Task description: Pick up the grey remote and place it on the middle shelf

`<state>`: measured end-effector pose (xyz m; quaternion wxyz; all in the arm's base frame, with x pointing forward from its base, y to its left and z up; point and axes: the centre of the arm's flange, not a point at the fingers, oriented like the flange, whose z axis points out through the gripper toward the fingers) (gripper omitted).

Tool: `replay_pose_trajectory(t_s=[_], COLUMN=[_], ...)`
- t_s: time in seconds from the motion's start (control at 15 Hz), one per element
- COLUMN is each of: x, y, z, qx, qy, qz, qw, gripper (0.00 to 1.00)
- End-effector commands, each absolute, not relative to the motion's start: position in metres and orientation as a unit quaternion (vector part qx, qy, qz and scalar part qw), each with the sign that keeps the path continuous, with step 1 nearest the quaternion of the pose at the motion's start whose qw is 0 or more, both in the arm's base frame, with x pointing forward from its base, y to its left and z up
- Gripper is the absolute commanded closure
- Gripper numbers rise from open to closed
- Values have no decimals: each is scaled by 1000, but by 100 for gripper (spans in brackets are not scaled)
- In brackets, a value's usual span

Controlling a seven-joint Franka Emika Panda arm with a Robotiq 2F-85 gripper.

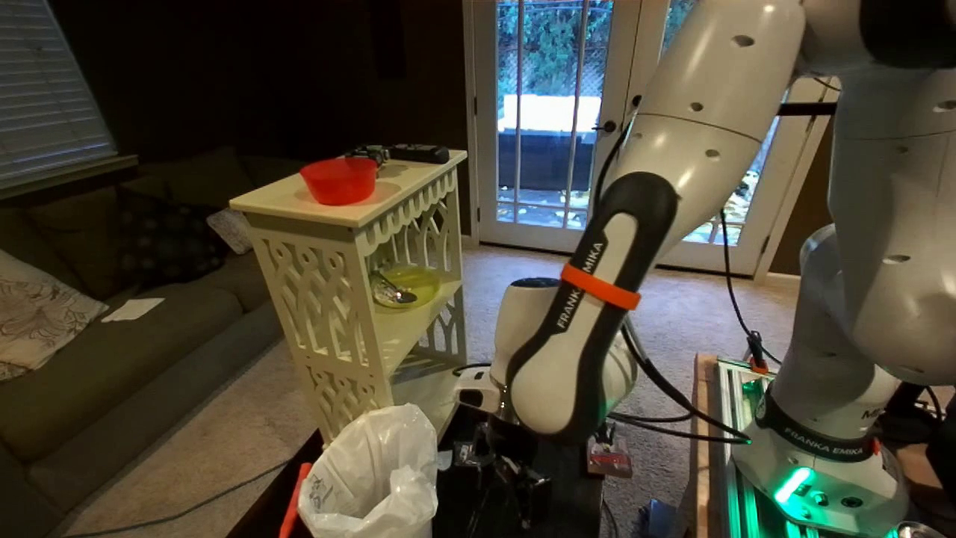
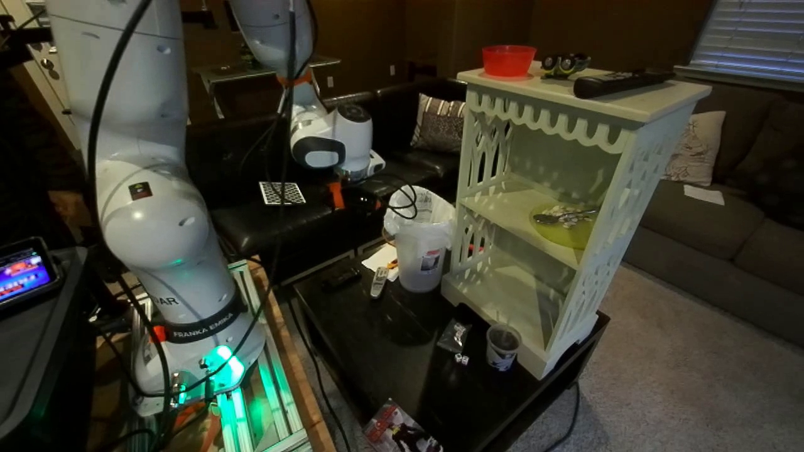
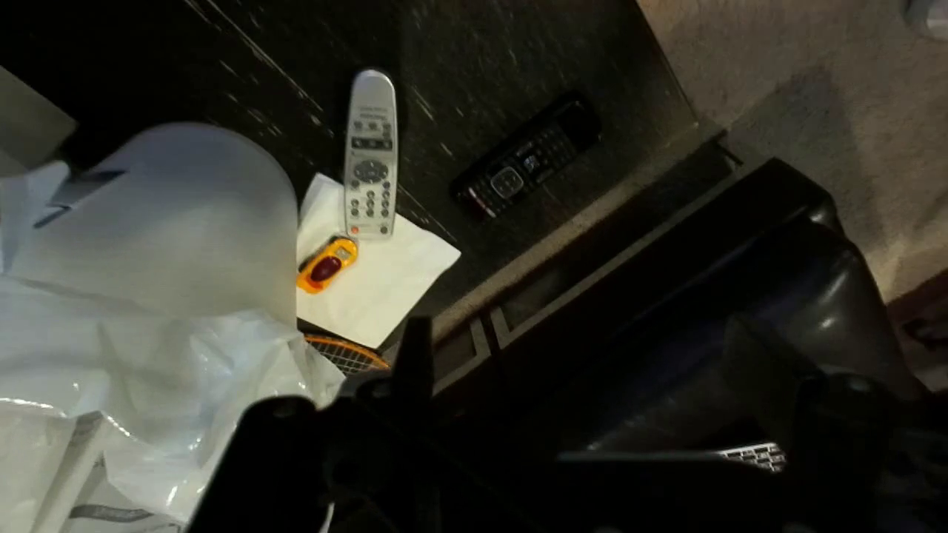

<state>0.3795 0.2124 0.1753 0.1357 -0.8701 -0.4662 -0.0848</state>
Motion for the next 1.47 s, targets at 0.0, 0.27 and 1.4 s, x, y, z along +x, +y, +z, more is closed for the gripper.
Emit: replay_pose_trajectory(t_s=[0.0,0.27,1.4], x=[388,385,378], y=[185,139,133], z=[101,63,-67], qx=[-875,-880,-840], qy=[-427,-406,-472], qz=[-118,-119,-151], qw=[197,216,220], gripper=[0,0,0])
